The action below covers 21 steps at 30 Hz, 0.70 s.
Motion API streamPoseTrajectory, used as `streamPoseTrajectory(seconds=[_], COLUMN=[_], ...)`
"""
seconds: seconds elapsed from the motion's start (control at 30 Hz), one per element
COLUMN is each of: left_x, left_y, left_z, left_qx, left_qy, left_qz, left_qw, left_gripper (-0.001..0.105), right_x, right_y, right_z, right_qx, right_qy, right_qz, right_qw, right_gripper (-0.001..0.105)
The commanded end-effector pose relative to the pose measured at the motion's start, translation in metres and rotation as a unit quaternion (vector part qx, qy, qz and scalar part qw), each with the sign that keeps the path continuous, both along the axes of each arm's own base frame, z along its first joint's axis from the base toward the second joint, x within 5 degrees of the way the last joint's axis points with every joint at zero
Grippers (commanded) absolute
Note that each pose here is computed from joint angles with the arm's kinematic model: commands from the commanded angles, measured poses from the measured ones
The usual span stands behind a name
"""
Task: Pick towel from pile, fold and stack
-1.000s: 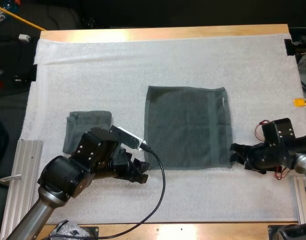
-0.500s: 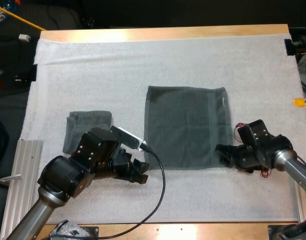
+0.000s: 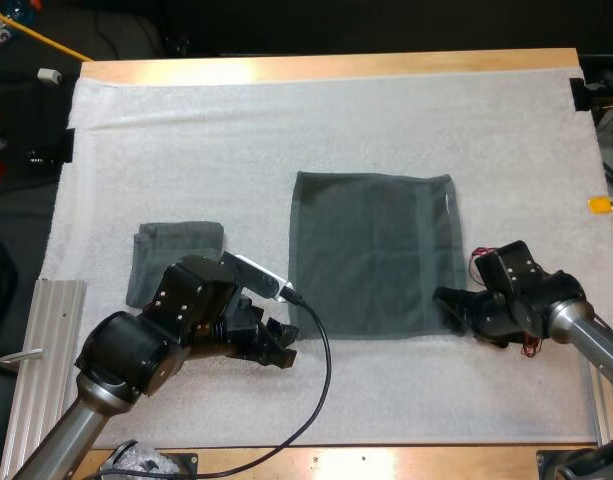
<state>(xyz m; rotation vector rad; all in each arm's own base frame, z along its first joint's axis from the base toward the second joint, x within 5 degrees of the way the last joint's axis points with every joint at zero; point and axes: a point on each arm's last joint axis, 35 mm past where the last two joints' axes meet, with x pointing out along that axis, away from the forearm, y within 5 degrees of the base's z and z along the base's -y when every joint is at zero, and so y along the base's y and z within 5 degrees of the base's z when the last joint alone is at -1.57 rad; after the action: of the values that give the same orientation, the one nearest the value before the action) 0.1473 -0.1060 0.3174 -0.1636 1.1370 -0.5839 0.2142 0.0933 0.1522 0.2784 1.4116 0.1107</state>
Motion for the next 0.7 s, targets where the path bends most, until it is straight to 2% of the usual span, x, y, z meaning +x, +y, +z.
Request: streamPoseTrajectory(seconds=[0.0,0.27,0.33,0.5,0.57,0.67], left_x=[-0.0017,-0.0017,-0.0017,-0.0017,-0.0016,-0.0001], left_y=[0.0001,0.0001,0.0001,0.0001,0.0,-0.0009], left_z=[0.0012,0.0012,0.0012,0.0012,0.001,-0.0005], left_qx=[-0.004,-0.004,-0.004,-0.004,-0.004,-0.001], left_qy=[0.002,0.002,0.002,0.002,0.002,0.005], left_qz=[-0.001,-0.001,-0.001,-0.001,-0.001,-0.001], left_qw=[1.0,1.0,1.0,1.0,1.0,1.0], left_gripper=[0.056,0.056,0.056,0.056,0.056,0.056], right_x=[-0.0002,-0.0006,-0.0005,-0.0004,-0.0006,-0.0022], right_y=[0.0005,0.0031,0.003,0.0027,0.0027,0.0015], right_z=[-0.0022,-0.0113,-0.0114,-0.0114,-0.01,-0.0043], right_qx=[-0.001,0.019,0.017,0.012,0.013,0.007], right_qy=[0.005,0.035,0.035,0.033,0.029,0.015], right_qz=[-0.001,0.008,0.007,0.007,0.012,0.033], right_qw=[1.0,0.999,0.999,0.999,0.999,0.999], right_gripper=[0.052,0.051,0.044,0.011,0.002,0.0])
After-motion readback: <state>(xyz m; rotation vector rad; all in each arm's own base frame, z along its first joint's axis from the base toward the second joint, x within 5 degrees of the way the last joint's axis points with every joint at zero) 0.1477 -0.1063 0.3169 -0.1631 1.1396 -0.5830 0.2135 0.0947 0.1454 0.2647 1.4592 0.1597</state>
